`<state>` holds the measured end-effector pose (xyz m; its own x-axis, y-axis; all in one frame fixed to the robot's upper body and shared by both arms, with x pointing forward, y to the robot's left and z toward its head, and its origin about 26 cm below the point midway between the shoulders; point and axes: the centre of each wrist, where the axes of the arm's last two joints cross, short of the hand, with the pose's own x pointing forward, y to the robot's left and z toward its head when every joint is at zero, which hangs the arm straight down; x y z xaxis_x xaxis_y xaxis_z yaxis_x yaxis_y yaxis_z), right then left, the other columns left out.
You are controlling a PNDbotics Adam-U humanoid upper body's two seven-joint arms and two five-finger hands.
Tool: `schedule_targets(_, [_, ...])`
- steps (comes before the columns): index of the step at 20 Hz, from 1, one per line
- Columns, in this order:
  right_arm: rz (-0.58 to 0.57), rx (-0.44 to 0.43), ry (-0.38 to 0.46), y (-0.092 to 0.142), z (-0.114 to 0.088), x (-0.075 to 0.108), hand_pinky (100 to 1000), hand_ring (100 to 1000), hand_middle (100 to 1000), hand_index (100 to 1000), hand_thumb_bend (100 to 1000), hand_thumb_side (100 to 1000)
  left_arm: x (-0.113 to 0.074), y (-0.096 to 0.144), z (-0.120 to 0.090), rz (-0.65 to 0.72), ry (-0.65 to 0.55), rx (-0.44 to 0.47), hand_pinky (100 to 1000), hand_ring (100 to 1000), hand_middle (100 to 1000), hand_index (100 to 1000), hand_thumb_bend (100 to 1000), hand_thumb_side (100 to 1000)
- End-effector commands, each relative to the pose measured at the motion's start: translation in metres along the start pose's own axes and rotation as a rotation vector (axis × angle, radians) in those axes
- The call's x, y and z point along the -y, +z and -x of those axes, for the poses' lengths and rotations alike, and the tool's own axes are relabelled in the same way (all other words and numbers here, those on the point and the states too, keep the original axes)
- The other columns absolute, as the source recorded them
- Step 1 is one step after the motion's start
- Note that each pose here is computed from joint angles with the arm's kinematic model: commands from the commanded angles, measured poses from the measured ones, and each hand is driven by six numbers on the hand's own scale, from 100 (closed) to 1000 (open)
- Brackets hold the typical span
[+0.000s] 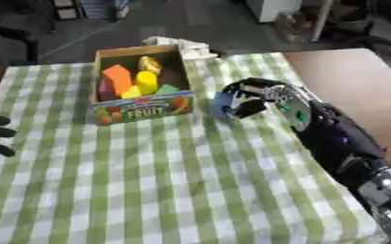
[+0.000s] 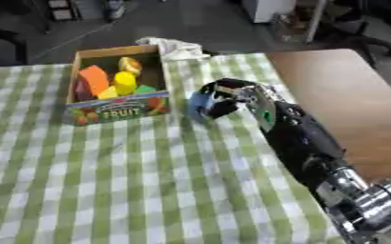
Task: Pick up objects on the table and place them in the box.
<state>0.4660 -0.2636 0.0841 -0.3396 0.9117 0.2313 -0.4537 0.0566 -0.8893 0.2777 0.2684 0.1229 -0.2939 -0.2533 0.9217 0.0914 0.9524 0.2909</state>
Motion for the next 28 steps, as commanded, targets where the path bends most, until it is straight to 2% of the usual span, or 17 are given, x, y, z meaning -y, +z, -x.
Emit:
schedule_targets(1, [0.058, -0.002, 0.053, 0.001, -0.005, 0.012, 782, 752, 624, 798, 138, 341, -0.002, -0.002, -0.008, -0.003, -0.015, 0.029, 496, 639, 630, 818, 100, 729])
schedule_targets(2, [0.099, -0.01, 0.049, 0.002, -0.005, 0.013, 777, 741, 605, 783, 165, 312, -0.002, -0.002, -0.008, -0.003, -0.014, 0.028, 496, 639, 630, 818, 100, 730])
schedule_targets(3, [0.14, -0.016, 0.042, 0.002, -0.005, 0.014, 759, 700, 561, 743, 134, 277, -0.002, -0.002, -0.008, -0.002, -0.014, 0.028, 495, 638, 630, 818, 100, 730])
schedule_targets(7, [0.32, -0.024, -0.013, 0.009, -0.002, 0.027, 738, 659, 531, 715, 100, 246, -0.002, -0.002, -0.008, -0.003, -0.015, 0.026, 495, 638, 629, 818, 100, 730])
schedule_targets(8, [0.356, -0.017, -0.03, 0.011, -0.001, 0.035, 737, 656, 529, 714, 100, 246, -0.002, -0.002, -0.008, -0.002, -0.015, 0.025, 495, 637, 629, 818, 100, 730])
schedule_targets(9, [0.386, -0.007, -0.044, 0.015, -0.001, 0.043, 737, 654, 530, 715, 100, 315, -0.002, -0.002, -0.008, -0.002, -0.015, 0.025, 495, 637, 629, 818, 100, 730])
schedule_targets(10, [0.414, 0.005, -0.052, 0.019, -0.002, 0.054, 738, 654, 529, 717, 100, 228, -0.002, -0.002, -0.008, -0.002, -0.015, 0.025, 495, 637, 629, 818, 100, 730])
schedule_targets(14, [0.506, 0.027, -0.079, 0.032, -0.008, 0.089, 732, 641, 528, 717, 100, 198, -0.001, -0.002, -0.008, 0.005, -0.016, 0.025, 495, 637, 628, 816, 100, 730])
schedule_targets(15, [0.521, 0.027, -0.091, 0.033, -0.01, 0.094, 731, 640, 530, 723, 100, 212, -0.001, -0.002, -0.008, 0.009, -0.016, 0.027, 495, 637, 628, 815, 100, 728])
schedule_targets(16, [0.532, 0.03, -0.101, 0.033, -0.012, 0.097, 731, 641, 534, 730, 100, 190, 0.0, -0.003, -0.008, 0.015, -0.015, 0.029, 495, 637, 628, 815, 100, 731])
schedule_targets(18, [0.538, 0.036, -0.111, 0.03, -0.016, 0.1, 731, 643, 540, 734, 100, 195, 0.002, -0.005, -0.01, 0.03, -0.012, 0.04, 500, 636, 627, 814, 100, 732])
schedule_targets(19, [0.536, 0.04, -0.113, 0.029, -0.018, 0.1, 732, 647, 542, 741, 180, 211, 0.003, -0.006, -0.011, 0.036, -0.011, 0.044, 504, 636, 627, 813, 100, 731])
schedule_targets(20, [0.531, 0.044, -0.114, 0.026, -0.021, 0.099, 733, 649, 549, 747, 100, 199, 0.004, -0.007, -0.012, 0.043, -0.009, 0.05, 506, 636, 626, 811, 100, 733])
schedule_targets(24, [0.51, 0.056, -0.102, 0.016, -0.033, 0.097, 737, 669, 579, 771, 100, 219, 0.008, -0.012, -0.017, 0.066, -0.004, 0.076, 508, 634, 625, 807, 100, 735])
schedule_targets(27, [0.497, 0.047, -0.095, 0.008, -0.04, 0.091, 736, 677, 598, 795, 100, 264, 0.009, -0.014, -0.019, 0.075, -0.003, 0.085, 508, 633, 624, 805, 100, 737])
schedule_targets(28, [0.488, 0.04, -0.087, 0.005, -0.042, 0.087, 746, 711, 650, 835, 100, 357, 0.009, -0.014, -0.019, 0.076, -0.003, 0.085, 511, 633, 624, 805, 100, 738])
